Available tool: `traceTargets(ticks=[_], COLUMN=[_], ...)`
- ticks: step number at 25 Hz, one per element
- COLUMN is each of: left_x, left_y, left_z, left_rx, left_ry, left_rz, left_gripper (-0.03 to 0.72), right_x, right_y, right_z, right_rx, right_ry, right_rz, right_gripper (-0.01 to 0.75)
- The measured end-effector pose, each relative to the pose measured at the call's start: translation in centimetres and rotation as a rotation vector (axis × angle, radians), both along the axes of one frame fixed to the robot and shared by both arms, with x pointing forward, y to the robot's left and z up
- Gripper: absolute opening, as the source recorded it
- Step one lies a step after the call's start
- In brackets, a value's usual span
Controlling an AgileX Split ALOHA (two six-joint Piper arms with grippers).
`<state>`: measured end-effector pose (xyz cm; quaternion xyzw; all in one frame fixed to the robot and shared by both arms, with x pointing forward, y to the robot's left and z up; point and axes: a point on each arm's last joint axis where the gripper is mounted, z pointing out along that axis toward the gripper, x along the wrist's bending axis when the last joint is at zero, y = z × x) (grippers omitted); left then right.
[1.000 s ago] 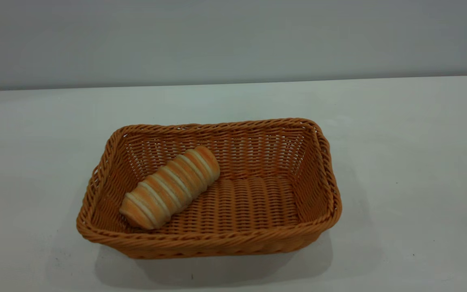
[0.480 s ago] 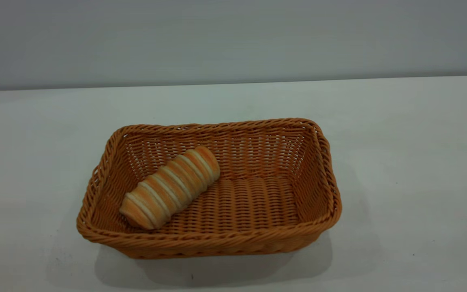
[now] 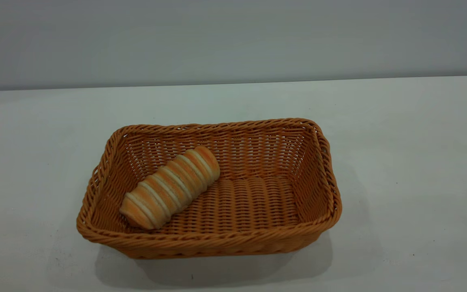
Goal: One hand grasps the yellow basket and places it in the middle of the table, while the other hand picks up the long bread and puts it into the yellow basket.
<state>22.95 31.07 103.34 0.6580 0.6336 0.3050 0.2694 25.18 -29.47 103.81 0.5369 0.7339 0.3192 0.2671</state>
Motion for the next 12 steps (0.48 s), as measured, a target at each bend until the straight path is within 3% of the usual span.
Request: traceTargets(ticks=[12], left_x=[0.0], left_y=[-0.16], left_z=[0.01], left_rx=[-0.016], left_ry=[0.0], left_rz=[-0.009], left_gripper=[0.476], right_x=[-0.34], right_y=[-0.09], right_z=[0.03], right_rx=[0.006], right_ry=[-0.025], right_rz=[-0.008], right_gripper=[0.496])
